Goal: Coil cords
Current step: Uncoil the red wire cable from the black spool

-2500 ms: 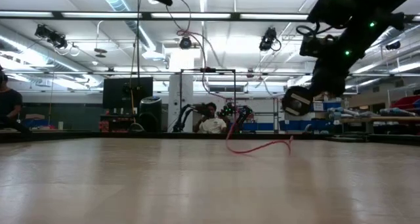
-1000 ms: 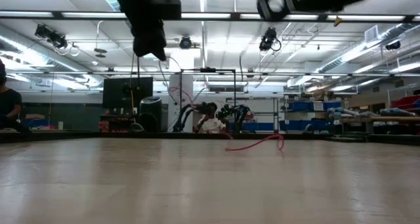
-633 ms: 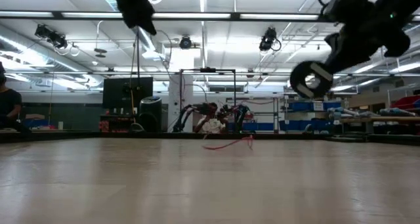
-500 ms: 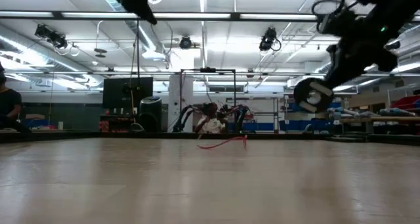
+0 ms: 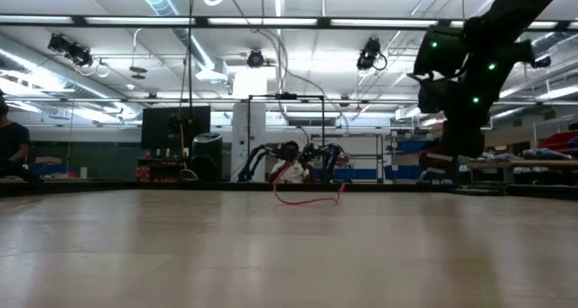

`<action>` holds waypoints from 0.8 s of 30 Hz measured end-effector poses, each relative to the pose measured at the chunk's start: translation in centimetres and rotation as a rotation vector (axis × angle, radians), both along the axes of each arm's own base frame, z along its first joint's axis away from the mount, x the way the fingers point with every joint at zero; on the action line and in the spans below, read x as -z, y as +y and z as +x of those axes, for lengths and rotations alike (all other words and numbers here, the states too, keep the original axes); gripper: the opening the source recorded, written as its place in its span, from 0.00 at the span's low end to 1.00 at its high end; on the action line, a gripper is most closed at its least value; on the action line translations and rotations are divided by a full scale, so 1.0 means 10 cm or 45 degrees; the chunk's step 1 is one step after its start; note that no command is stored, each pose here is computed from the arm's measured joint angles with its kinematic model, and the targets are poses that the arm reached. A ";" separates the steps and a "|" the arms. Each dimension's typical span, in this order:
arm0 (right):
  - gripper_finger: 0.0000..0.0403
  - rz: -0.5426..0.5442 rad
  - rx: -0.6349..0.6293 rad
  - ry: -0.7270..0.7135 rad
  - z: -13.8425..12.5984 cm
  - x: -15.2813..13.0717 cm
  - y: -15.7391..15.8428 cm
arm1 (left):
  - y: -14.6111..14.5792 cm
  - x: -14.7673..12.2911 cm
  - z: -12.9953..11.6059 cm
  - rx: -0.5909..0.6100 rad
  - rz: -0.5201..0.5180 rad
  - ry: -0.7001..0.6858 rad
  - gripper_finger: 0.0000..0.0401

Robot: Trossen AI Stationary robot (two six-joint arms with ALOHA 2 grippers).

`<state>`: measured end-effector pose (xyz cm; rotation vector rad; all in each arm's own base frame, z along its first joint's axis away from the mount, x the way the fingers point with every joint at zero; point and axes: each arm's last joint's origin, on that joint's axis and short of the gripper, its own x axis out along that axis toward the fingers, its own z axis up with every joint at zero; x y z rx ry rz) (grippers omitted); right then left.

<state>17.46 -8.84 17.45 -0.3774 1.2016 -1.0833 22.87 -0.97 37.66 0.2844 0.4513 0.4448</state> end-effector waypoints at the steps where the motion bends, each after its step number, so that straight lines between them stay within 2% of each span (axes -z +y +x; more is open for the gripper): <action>1: 0.00 -0.052 0.027 0.007 0.00 -0.01 -0.05 | -0.02 -0.01 0.01 0.043 -0.019 -0.009 0.00; 4: 0.00 -0.220 0.093 -0.011 0.04 -0.10 -0.20 | -0.07 0.00 0.02 0.171 -0.074 -0.012 0.00; 7: 0.00 -0.368 0.106 -0.108 0.11 -0.27 -0.33 | -0.11 0.04 0.06 0.256 -0.110 0.027 0.00; 13: 0.00 -0.706 0.015 -0.614 0.20 -0.84 -0.42 | -0.14 0.25 0.16 0.245 -0.137 0.193 0.00; 19: 0.00 -1.004 -0.295 -1.063 0.15 -1.34 -0.22 | -0.16 0.62 0.32 0.263 -0.156 0.323 0.00; 22: 0.00 -1.057 -0.546 -1.254 0.12 -1.50 -0.07 | -0.13 0.83 0.37 0.241 -0.156 0.354 0.00; 24: 0.00 -1.025 -0.725 -1.380 0.12 -1.56 0.05 | -0.09 0.96 0.40 0.195 -0.141 0.344 0.00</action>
